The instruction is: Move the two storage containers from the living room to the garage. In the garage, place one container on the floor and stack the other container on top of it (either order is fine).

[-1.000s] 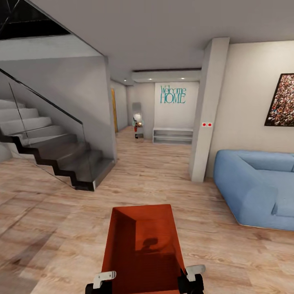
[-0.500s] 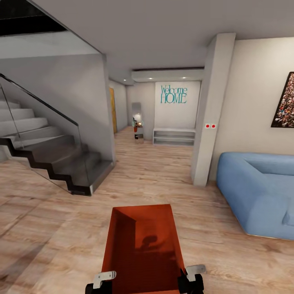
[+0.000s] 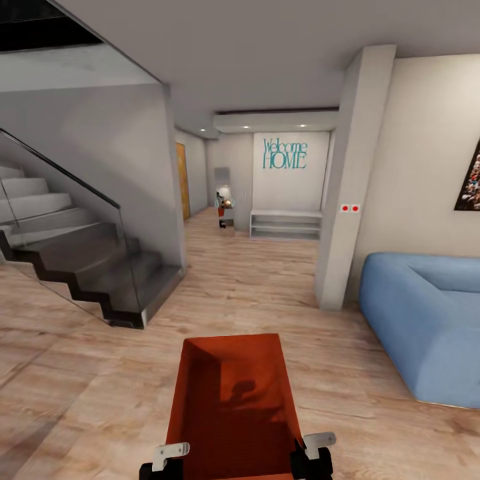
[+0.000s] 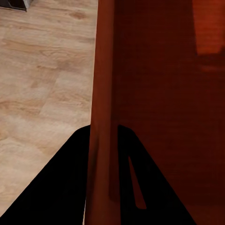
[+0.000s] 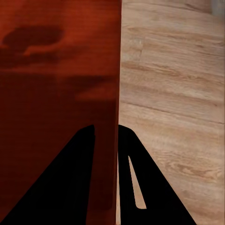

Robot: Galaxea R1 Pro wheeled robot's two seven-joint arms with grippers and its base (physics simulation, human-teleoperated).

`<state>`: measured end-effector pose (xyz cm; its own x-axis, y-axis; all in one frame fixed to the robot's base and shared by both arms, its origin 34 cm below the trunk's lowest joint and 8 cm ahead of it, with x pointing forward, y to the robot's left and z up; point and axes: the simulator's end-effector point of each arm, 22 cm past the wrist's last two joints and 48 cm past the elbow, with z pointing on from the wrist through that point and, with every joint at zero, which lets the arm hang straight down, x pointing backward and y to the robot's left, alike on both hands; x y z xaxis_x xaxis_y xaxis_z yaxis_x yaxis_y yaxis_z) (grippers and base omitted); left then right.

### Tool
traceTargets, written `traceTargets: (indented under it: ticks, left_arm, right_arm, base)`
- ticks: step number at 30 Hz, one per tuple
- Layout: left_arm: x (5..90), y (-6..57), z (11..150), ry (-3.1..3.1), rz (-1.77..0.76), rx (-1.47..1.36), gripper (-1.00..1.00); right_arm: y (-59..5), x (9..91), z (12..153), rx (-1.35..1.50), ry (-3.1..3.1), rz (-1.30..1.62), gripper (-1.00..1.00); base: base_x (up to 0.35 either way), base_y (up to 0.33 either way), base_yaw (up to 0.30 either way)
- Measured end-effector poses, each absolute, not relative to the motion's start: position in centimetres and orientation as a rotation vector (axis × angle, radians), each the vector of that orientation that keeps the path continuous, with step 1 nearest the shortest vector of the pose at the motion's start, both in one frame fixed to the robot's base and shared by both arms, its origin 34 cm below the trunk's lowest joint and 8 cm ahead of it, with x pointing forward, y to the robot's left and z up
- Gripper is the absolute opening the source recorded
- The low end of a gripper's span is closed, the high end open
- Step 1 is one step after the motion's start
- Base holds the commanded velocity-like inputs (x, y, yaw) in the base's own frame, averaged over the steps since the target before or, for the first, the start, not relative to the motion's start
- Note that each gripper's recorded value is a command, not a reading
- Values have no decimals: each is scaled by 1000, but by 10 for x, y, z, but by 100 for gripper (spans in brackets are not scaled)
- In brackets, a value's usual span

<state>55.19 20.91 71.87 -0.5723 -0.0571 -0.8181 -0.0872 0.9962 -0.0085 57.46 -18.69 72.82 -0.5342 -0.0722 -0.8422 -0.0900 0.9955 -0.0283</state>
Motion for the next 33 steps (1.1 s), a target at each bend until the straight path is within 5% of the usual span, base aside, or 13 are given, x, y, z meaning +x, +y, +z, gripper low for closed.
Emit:
traceTargets:
  ticks: [33]
  left_arm:
    - [552,210,719,2181,41,-100,-100]
  right_arm:
    - [-186,574,728,-111,2137,23,-100]
  base:
    - [336,0,0]
